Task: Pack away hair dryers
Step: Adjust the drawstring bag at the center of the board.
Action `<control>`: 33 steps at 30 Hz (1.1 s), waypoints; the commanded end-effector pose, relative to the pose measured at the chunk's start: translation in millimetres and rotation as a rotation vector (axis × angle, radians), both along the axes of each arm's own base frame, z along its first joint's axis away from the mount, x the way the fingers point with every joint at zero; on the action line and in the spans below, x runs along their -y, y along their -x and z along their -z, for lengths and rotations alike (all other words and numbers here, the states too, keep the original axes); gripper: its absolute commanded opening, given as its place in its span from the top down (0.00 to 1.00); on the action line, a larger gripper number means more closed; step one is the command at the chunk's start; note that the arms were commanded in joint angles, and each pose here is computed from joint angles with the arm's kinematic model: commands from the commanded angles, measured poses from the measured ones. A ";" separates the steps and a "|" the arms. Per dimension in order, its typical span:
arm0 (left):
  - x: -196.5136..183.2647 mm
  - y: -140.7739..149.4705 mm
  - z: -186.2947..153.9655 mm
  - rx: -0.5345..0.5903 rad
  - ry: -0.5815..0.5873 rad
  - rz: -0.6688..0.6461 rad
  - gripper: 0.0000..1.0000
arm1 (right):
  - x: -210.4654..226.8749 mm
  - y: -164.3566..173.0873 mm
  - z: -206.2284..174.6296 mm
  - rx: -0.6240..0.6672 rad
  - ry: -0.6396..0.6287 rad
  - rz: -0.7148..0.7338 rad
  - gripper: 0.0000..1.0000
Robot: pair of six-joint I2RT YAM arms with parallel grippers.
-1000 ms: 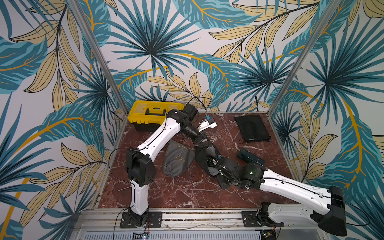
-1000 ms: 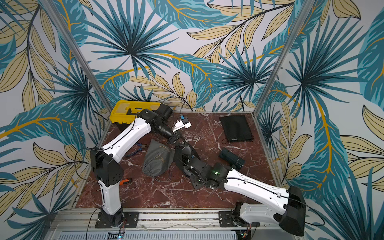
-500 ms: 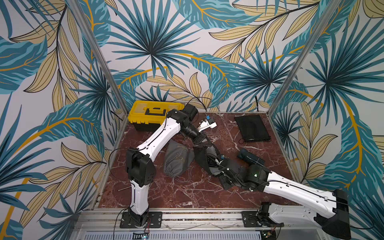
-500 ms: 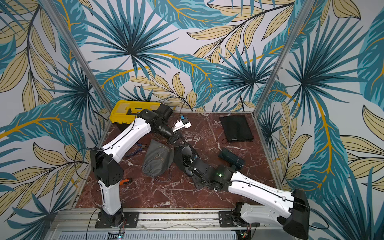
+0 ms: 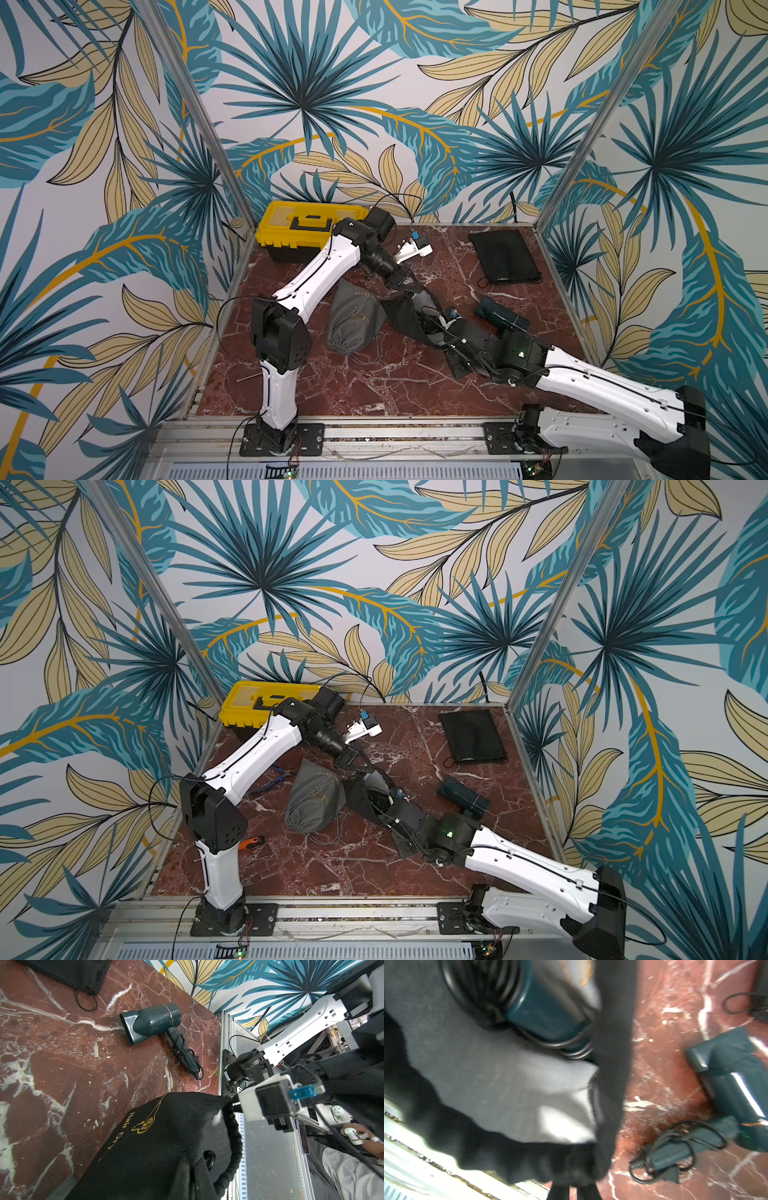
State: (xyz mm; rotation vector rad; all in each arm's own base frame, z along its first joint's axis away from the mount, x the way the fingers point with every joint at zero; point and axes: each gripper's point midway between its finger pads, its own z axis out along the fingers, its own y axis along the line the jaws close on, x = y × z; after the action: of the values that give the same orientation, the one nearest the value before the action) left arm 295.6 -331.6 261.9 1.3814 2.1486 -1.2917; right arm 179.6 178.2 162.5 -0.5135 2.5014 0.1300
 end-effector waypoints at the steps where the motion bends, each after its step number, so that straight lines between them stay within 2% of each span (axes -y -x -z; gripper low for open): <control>1: -12.9 -1.1 -18.1 0.068 0.026 -0.013 1.00 | 20.2 -4.1 -14.4 0.061 0.028 0.076 1.00; 13: -31.5 1.3 -6.2 0.030 0.012 -0.041 1.00 | 5.4 -31.6 -45.3 0.158 0.029 0.130 1.00; 18: -40.1 1.9 2.0 0.013 0.006 -0.049 1.00 | -11.5 -45.0 -57.1 0.201 -0.039 0.144 1.00; 23: -49.8 1.5 9.1 -0.009 0.006 -0.063 0.97 | -31.1 -54.0 -54.1 0.185 -0.095 0.131 1.00; 25: -52.7 1.4 12.8 -0.024 0.006 -0.068 0.92 | -36.3 -56.7 -50.0 0.167 -0.095 0.127 1.00; 30: -61.5 -0.3 14.4 -0.031 0.014 -0.084 0.51 | -50.6 -62.0 -46.2 0.138 -0.106 0.111 1.00; 33: -67.1 -2.5 12.7 -0.024 0.016 -0.098 0.38 | -56.8 -66.3 -47.6 0.129 -0.113 0.106 1.00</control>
State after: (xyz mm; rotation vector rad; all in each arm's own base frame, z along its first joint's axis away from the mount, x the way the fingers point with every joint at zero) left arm 302.4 -270.9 235.8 1.2445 2.2431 -1.2925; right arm 239.2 226.0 201.4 -0.3445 2.3885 0.1428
